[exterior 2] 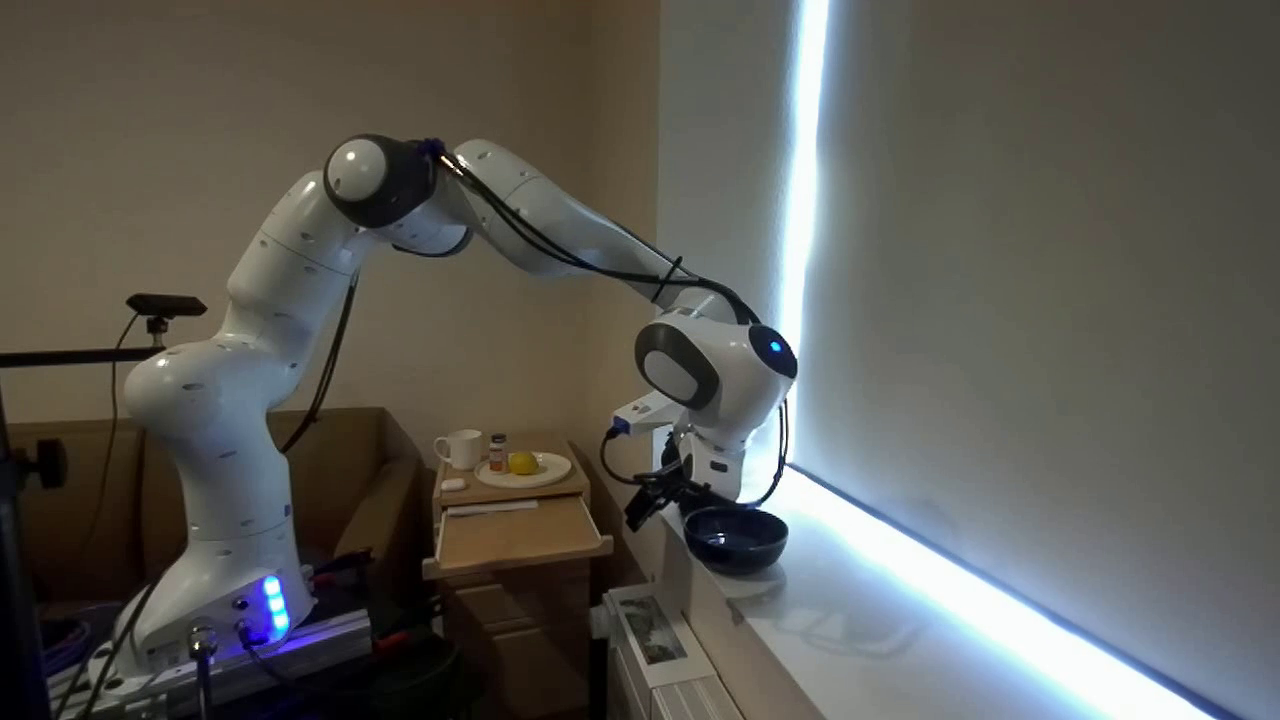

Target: Take the bowl and put it on the windowsill

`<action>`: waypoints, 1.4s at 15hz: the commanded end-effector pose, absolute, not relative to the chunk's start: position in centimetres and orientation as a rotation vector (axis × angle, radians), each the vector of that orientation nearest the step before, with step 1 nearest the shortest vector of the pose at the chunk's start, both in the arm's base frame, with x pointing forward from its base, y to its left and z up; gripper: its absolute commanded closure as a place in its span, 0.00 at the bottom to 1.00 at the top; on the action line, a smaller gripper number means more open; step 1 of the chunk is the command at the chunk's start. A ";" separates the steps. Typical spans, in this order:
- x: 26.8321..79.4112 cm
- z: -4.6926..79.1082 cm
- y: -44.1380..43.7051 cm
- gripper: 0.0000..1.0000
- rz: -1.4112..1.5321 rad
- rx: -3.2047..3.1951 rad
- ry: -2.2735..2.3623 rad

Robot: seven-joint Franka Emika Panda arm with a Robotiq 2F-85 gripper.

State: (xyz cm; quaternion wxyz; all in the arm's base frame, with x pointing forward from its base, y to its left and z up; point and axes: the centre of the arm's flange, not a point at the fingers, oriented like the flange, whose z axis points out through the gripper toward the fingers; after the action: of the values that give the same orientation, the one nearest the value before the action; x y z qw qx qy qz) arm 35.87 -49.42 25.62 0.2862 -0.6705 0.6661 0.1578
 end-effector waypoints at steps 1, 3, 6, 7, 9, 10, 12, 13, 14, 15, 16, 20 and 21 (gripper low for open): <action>36.0 25.6 -49.4 0.00 0.423 -1.793 1.781; 37.1 24.4 -48.5 0.00 0.423 -1.822 1.818; 38.9 22.0 -47.8 0.00 0.474 -1.829 1.898; 39.5 21.4 -47.5 0.00 0.491 -1.833 1.914; 40.5 19.6 -46.6 0.00 0.544 -1.862 1.946; 40.9 18.7 -46.1 0.00 0.572 -1.874 1.967; 40.6 19.0 -45.9 0.00 0.560 -1.860 1.948; 41.0 18.2 -45.5 0.00 0.573 -1.870 1.966; 41.3 17.7 -45.2 0.00 0.579 -1.877 1.975; 41.4 17.5 -45.1 0.00 0.584 -1.879 1.978; 41.6 17.2 -45.1 0.00 0.553 -1.874 2.005; 43.5 15.2 -45.2 0.00 0.290 -1.821 2.116; 43.9 15.0 -45.2 0.00 0.240 -1.793 2.133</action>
State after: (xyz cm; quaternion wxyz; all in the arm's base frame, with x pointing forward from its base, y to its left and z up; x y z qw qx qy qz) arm 43.00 -45.84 16.60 0.1673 -0.6506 0.7292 0.1301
